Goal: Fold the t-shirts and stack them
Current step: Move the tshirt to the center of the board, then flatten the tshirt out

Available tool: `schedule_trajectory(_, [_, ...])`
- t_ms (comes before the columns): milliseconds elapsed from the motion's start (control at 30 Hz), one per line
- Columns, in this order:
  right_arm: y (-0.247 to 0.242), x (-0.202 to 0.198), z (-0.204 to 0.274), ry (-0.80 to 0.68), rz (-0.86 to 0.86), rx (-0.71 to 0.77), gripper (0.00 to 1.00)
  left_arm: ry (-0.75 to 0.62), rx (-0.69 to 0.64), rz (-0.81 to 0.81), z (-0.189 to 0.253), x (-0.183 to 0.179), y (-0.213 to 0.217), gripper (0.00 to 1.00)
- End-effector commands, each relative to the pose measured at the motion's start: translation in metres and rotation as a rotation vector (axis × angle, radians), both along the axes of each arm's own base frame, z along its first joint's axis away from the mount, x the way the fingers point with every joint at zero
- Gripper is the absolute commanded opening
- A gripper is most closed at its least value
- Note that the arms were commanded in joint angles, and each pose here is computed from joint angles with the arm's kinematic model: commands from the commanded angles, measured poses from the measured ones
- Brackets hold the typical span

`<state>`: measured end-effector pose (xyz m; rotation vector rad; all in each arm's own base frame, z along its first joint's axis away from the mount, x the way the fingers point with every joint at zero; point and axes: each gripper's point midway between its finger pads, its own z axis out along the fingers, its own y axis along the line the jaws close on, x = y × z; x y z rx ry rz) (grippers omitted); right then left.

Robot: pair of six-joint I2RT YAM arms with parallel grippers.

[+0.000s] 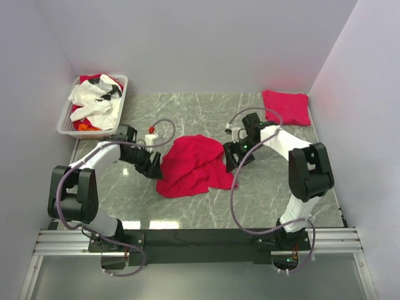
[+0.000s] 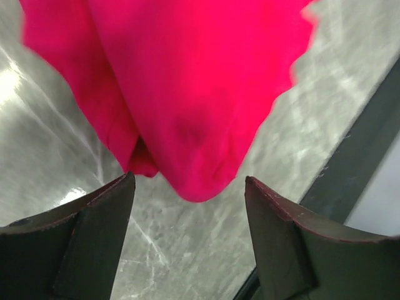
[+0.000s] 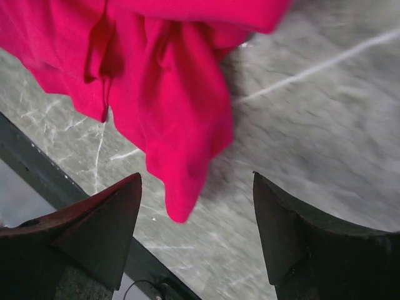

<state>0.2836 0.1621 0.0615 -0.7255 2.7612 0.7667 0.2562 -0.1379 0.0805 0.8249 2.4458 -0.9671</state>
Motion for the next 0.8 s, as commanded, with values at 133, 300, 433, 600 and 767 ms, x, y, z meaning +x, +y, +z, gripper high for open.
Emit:
schedule_trajectory(133, [0.018,-0.010,-0.029,0.158,0.032,0.020,0.71,-0.074,0.192,0.032,-0.036,0.018,0.002,0.75])
schedule_trajectory(300, [0.022,-0.008,-0.027,0.178,0.053,0.039,0.23,-0.041,0.214,0.027,-0.040,0.029,-0.001,0.48])
schedule_trajectory(433, [0.002,0.004,-0.003,0.122,0.000,0.042,0.00,-0.016,0.138,0.079,-0.015,0.052,0.010,0.04])
schedule_trajectory(600, [-0.048,0.015,0.014,0.062,-0.093,-0.006,0.00,-0.061,0.157,0.240,0.006,0.108,0.076,0.01])
schedule_trajectory(767, [-0.059,0.006,0.005,0.078,-0.086,-0.052,0.00,0.029,0.155,0.293,-0.008,0.131,0.099,0.10])
